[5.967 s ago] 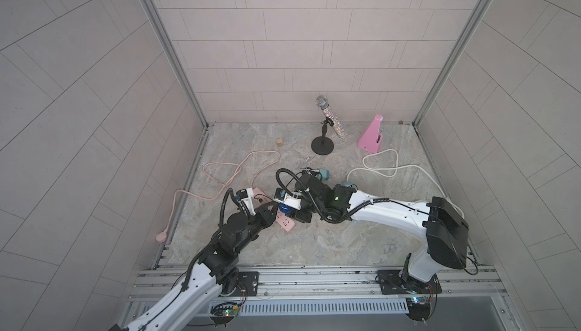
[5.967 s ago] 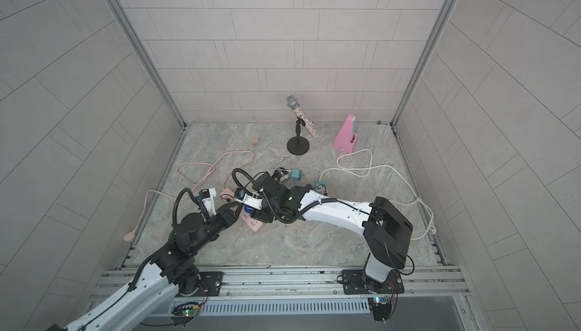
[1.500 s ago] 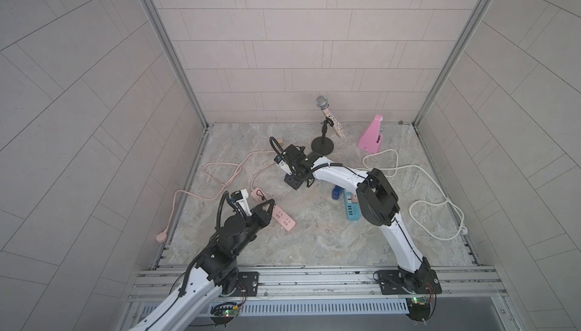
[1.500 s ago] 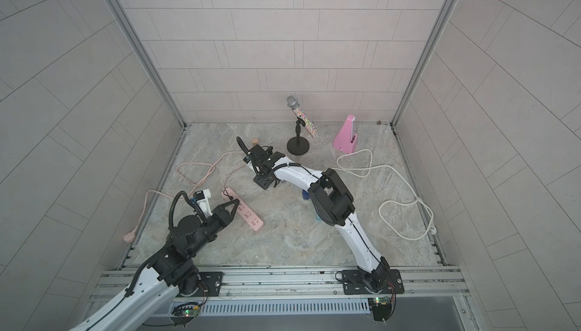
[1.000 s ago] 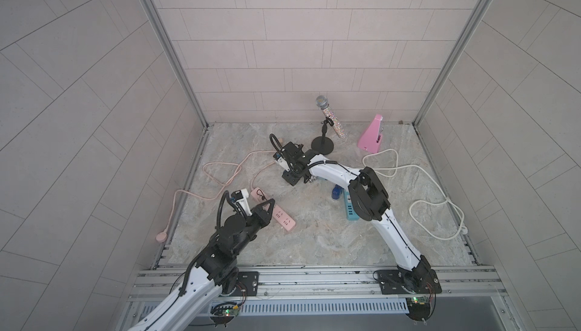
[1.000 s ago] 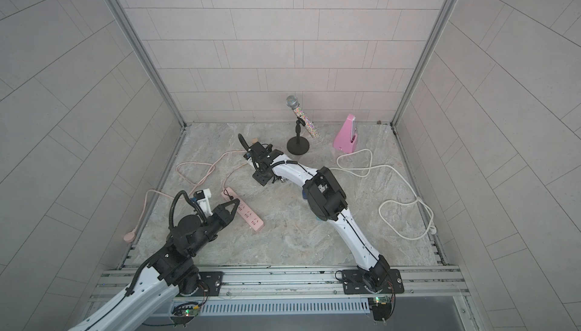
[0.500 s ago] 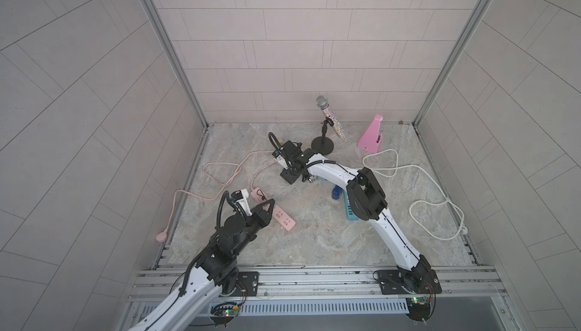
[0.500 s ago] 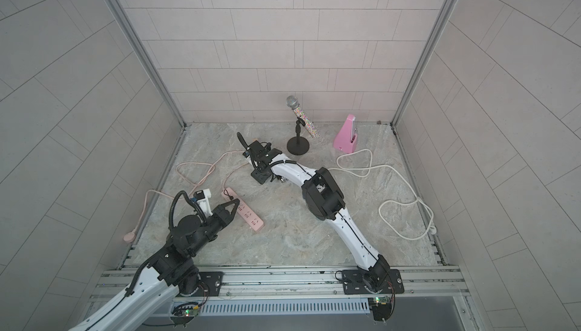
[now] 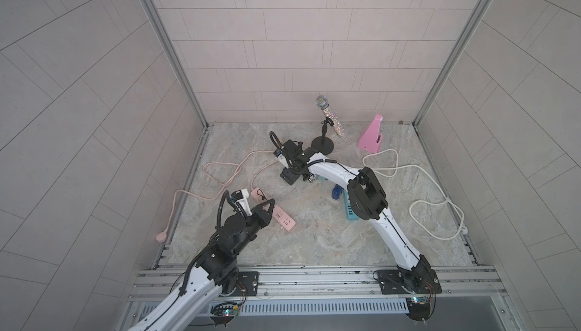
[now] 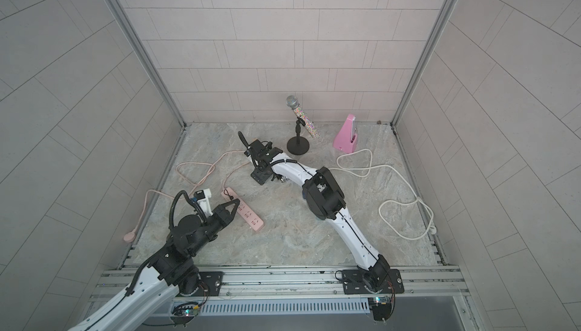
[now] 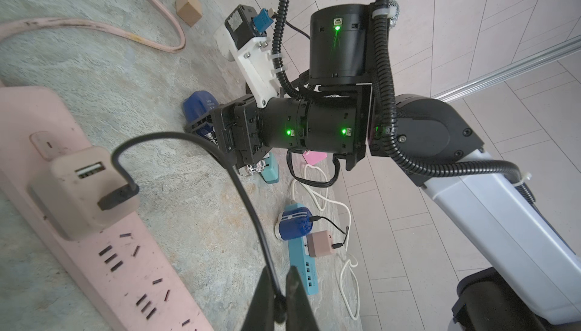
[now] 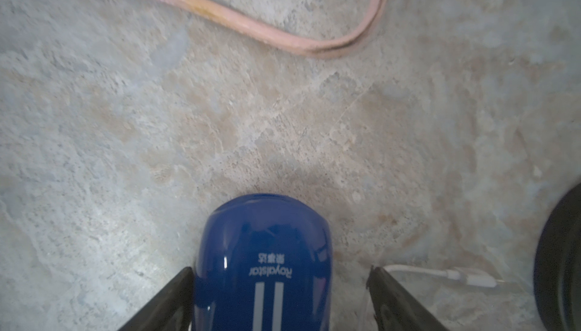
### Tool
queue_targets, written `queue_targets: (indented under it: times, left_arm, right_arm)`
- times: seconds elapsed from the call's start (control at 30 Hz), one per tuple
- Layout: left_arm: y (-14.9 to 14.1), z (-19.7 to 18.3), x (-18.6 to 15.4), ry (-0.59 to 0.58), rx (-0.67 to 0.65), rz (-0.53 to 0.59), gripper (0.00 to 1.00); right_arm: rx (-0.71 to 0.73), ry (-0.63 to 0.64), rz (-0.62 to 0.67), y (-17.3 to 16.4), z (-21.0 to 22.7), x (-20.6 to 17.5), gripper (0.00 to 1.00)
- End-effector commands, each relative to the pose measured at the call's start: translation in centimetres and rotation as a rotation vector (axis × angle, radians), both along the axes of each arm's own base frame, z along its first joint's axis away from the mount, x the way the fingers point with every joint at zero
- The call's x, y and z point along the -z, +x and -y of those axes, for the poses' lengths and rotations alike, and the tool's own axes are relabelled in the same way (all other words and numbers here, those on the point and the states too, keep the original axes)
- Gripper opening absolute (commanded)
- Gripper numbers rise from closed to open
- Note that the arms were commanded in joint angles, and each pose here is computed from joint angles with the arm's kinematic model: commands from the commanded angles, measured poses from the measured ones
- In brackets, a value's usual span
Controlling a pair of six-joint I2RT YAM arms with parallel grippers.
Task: Unplug the electric shaver
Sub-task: Place the charging cable at the center of the board.
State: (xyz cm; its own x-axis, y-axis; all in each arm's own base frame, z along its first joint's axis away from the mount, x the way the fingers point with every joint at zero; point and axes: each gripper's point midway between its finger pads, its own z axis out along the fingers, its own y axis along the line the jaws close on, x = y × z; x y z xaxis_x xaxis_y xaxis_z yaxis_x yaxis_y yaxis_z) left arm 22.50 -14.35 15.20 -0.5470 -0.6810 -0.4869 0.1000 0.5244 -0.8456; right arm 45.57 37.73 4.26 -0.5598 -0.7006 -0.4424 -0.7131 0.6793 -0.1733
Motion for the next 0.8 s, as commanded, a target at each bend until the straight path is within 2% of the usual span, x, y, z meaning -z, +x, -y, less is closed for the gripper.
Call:
queue_targets:
  times: [0.0, 0.23, 0.3, 0.33, 0.4, 0.57, 0.63, 0.77]
  left_arm:
    - [0.0, 0.7, -0.9, -0.01, 0.037, 0.006, 0.0]
    - [-0.3, 1.2, 0.2, 0.019, 0.072, -0.036, 0.04]
    - [-0.3, 1.3, 0.0, 0.035, 0.079, -0.04, 0.12]
    - [-0.3, 1.4, 0.0, 0.044, 0.083, -0.043, 0.18]
    - [-0.3, 1.6, 0.0, 0.063, 0.102, -0.049, 0.23]
    - [-0.5, 2.1, 0.6, 0.118, 0.137, -0.091, 0.49]
    - [-0.4, 2.3, 0.5, 0.141, 0.152, -0.101, 0.56]
    - [-0.3, 3.2, 0.1, 0.189, 0.205, -0.125, 0.59]
  right_arm:
    - [0.021, -0.003, 0.033, -0.4, 1.3, -4.0, 0.88]
    - [0.043, -0.005, 0.051, -1.2, 2.9, -6.0, 0.89]
    - [0.048, 0.005, 0.059, -1.5, 3.3, -6.6, 0.89]
    - [0.051, 0.009, 0.063, -1.7, 3.4, -7.0, 0.89]
    - [0.058, 0.02, 0.068, -2.0, 3.7, -7.7, 0.9]
    - [0.058, 0.058, 0.075, -3.0, 4.2, -9.4, 0.9]
    - [0.063, 0.06, 0.083, -3.3, 4.6, -10.0, 0.9]
    - [0.067, 0.068, 0.093, -4.0, 5.3, -11.1, 0.9]
